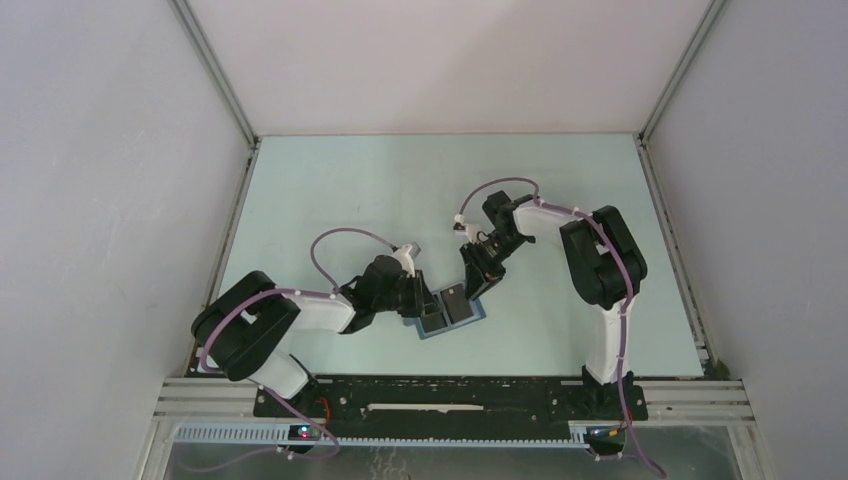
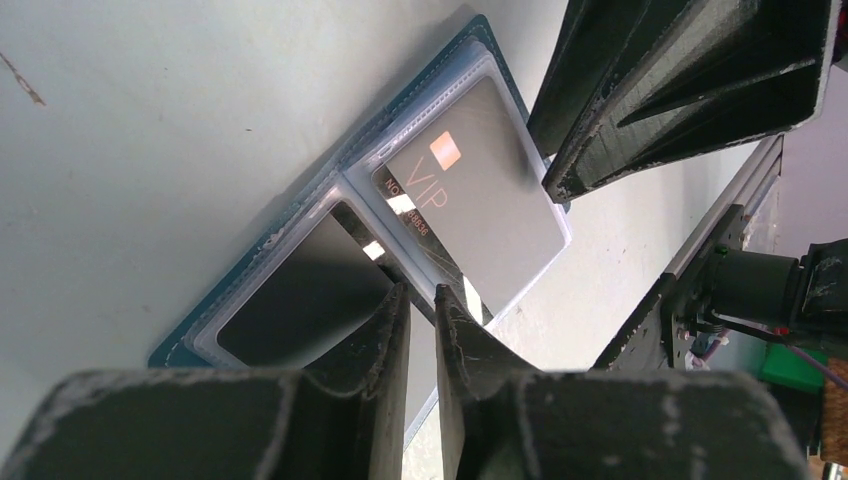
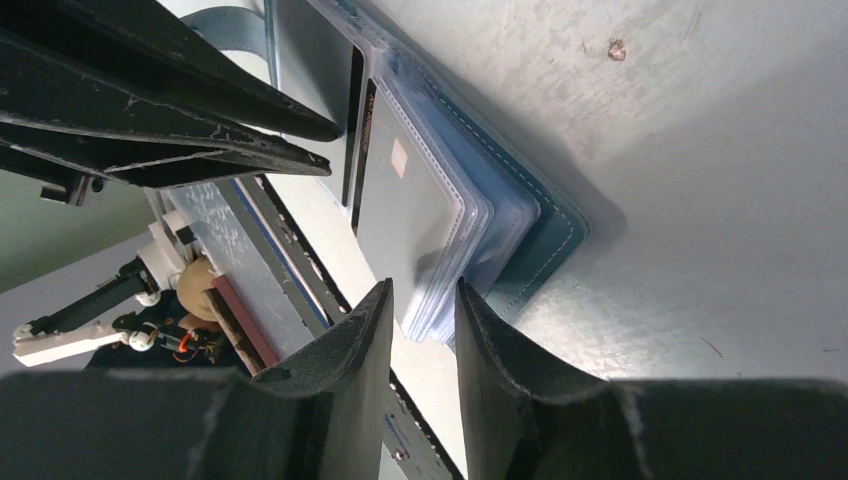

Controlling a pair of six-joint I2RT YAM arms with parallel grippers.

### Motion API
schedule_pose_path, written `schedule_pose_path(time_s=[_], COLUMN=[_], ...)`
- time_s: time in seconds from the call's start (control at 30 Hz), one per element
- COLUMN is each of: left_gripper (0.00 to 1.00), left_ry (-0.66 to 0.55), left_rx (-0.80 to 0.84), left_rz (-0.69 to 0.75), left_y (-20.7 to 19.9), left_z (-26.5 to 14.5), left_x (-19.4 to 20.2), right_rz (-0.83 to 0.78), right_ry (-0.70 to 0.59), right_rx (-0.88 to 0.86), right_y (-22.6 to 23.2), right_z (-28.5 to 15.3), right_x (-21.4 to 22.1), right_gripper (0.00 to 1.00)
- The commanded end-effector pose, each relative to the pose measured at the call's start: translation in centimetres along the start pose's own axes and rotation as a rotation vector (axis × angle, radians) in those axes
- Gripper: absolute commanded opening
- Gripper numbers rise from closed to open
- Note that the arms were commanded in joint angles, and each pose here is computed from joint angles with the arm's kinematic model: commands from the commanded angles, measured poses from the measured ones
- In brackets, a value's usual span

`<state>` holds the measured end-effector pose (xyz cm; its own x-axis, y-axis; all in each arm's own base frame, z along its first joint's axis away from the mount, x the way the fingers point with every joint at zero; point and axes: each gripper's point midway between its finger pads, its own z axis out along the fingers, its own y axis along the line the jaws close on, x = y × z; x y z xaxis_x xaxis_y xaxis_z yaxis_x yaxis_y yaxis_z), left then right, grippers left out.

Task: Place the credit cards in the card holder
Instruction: Open the card holder at the center of the board.

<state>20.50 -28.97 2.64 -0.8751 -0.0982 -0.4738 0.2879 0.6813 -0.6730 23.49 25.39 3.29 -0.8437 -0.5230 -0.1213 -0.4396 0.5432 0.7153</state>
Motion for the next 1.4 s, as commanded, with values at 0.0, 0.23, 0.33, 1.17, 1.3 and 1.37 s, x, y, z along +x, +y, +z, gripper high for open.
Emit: schedule_pose_path(time_s=[0.0, 0.23, 0.33, 1.17, 1.3, 1.37], left_gripper=[0.20, 0.21, 0.22, 0.22, 0.22, 0.22], left_ry=[-0.022, -0.024, -0.023, -0.011, -0.010, -0.011], left_rx=[0.039, 0.043, 0.047, 0.056, 0.057, 0.057], left_rz=[0.026, 0.026, 0.026, 0.031, 0.032, 0.031], left_y=[-1.5, -1.6, -1.7, -1.7, -1.7, -1.7], left_z=[0.5, 0.5, 0.5, 0.7, 0.7, 0.7], left_x=[-1.3, -1.4, -1.4, -1.2, -1.2, -1.2], right_rz=[-0.031, -0.009, -0.011, 0.035, 0.050, 0.053], right_ry=[-0.042, -0.042, -0.054, -0.002, 0.006, 0.010], right_rx=[-0.067, -0.106, -0.089, -0.067, -0.060, -0.050], right_y=[2.0, 2.2, 1.8, 0.6, 0.2, 0.0], right_z=[-1.5, -1.4, -1.8, -0.3, 0.0, 0.1], right_x=[-0.7, -0.7, -0.9, -0.2, 0.0, 0.0], right_gripper=[0.36, 0.35, 0.35, 0.33, 0.33, 0.33])
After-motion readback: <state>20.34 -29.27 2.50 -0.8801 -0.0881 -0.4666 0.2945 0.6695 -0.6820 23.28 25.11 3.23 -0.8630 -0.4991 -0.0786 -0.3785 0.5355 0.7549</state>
